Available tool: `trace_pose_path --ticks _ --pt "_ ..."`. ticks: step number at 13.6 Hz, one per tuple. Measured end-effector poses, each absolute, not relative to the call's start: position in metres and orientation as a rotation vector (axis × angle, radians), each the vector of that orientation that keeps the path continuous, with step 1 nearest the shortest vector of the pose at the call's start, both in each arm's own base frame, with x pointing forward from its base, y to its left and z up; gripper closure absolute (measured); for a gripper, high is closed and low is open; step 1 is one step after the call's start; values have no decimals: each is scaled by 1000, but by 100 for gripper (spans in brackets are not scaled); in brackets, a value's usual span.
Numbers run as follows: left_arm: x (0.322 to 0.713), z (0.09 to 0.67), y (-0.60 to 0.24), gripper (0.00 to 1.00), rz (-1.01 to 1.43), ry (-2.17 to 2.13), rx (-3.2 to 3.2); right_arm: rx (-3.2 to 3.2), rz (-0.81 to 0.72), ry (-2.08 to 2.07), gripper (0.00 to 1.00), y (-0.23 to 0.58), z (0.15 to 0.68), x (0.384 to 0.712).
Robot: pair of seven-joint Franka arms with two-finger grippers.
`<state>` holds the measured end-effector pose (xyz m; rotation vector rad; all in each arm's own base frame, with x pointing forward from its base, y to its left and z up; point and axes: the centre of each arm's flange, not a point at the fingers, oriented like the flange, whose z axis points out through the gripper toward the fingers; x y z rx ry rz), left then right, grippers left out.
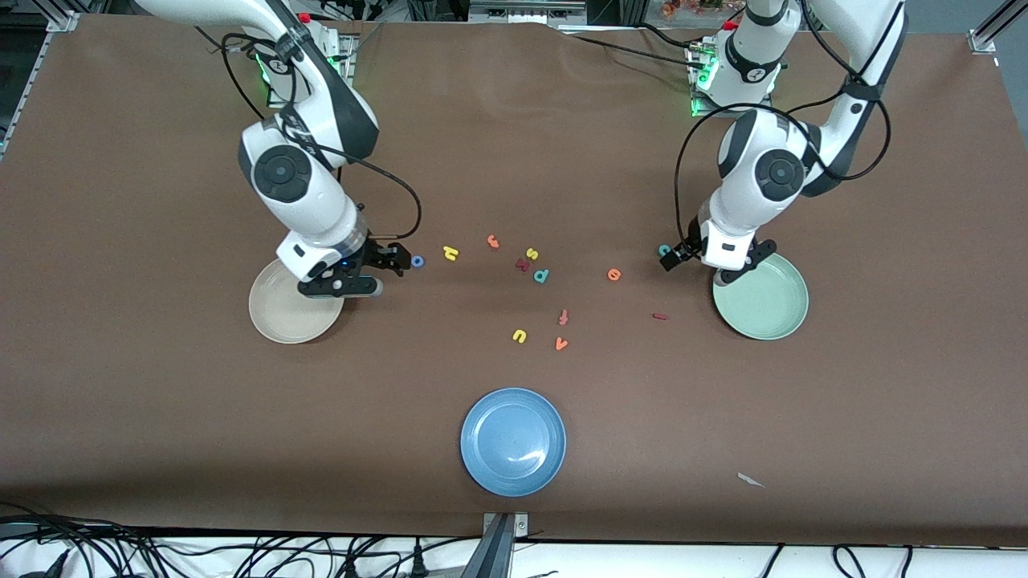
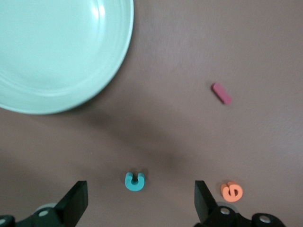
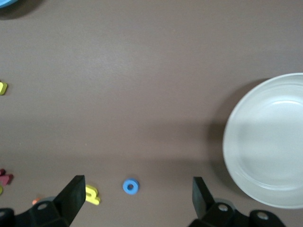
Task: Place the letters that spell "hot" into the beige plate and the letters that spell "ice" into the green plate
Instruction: 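Move the left gripper to the teal letter while the right gripper reaches the blue ring, then grasp the teal letter with the left gripper while the right gripper lowers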
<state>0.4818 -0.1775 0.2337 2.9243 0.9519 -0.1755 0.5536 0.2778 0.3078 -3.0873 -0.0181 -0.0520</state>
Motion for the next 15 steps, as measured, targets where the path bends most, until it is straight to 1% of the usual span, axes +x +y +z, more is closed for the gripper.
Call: trace_pose_path --ticks 2,3,4,5,7,10,11,12,14,15 --pt "476 216 -184 5 -206 944 2928 -3072 -66 -21 0 284 282 548" --pt "475 209 -186 5 -218 941 2929 -3069 -53 -28 0 286 272 546" --pt "473 202 -187 10 -224 939 2928 -3070 -44 -42 0 289 264 543" --pt "472 197 -188 10 -231 938 2929 -3075 -48 -58 0 295 258 540" --pt "471 190 -189 14 -241 939 2929 -3102 -63 -60 0 304 247 534" --pt "468 180 -189 15 -266 941 2932 -3148 -82 -77 0 312 229 525" --pt "467 178 -189 18 -271 941 2933 -3156 -80 -78 0 312 224 524" --pt "466 176 -188 18 -279 942 2935 -3162 -79 -83 0 312 219 522" --pt "462 171 -187 23 -297 944 2940 -3159 -82 -84 0 313 211 518" --pt "460 168 -187 23 -306 945 2943 -3144 -90 -84 0 315 206 515"
